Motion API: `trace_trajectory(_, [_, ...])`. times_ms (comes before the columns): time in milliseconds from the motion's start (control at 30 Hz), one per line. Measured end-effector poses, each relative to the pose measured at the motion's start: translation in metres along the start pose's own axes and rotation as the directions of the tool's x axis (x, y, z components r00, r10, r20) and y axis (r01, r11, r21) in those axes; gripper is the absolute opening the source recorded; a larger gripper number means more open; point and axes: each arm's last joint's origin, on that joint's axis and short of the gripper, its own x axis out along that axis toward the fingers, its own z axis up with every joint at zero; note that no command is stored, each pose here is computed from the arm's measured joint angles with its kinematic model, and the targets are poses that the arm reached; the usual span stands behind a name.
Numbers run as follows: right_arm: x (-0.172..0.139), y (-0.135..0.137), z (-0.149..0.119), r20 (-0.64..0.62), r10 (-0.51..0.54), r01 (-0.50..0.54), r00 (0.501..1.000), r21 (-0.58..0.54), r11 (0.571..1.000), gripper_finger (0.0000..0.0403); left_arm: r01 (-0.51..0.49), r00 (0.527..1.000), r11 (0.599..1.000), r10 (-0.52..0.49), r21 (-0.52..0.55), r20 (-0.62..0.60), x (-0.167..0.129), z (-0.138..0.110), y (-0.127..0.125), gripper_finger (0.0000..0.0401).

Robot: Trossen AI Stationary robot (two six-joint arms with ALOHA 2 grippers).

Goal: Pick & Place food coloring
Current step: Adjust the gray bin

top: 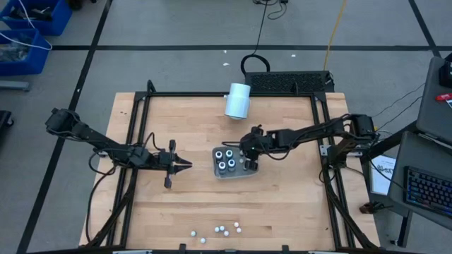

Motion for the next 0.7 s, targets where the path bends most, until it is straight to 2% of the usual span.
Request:
trace_trajectory(100, [-0.013,0.0,0.005,0.046,-0.013,0.014,0.999,-0.016,1.0,0.0078,-0.001,0.999,1.0,0.001,0.009,-0.044,0.0,-0.004,0.0,0.0037])
trace_trajectory(233, [-0.041,0.011,0.011,0.143,-0.075,0.087,0.987,-0.08,0.993,0.0071,-0.004,0.992,1.0,0.005,0.005,-0.129,0.001,-0.014,0.0,0.0034])
trace_trajectory(367, [-0.073,0.026,0.01,0.211,-0.094,0.122,0.973,-0.121,0.985,0.0048,0.02,0.979,1.0,-0.018,0.008,-0.203,0.006,-0.026,-0.002,0.0006])
trace_trajectory(500, [-0.094,0.038,-0.001,0.187,-0.108,0.13,0.977,-0.113,0.985,0.0008,0.022,0.973,0.999,-0.016,0.025,-0.23,0.015,-0.037,-0.004,0.0004])
trace_trajectory(700, [-0.097,0.053,-0.021,0.101,-0.208,0.218,0.973,-0.097,0.971,0.0002,-0.006,0.959,0.999,0.018,0.045,-0.281,0.038,-0.041,0.0,0.0004])
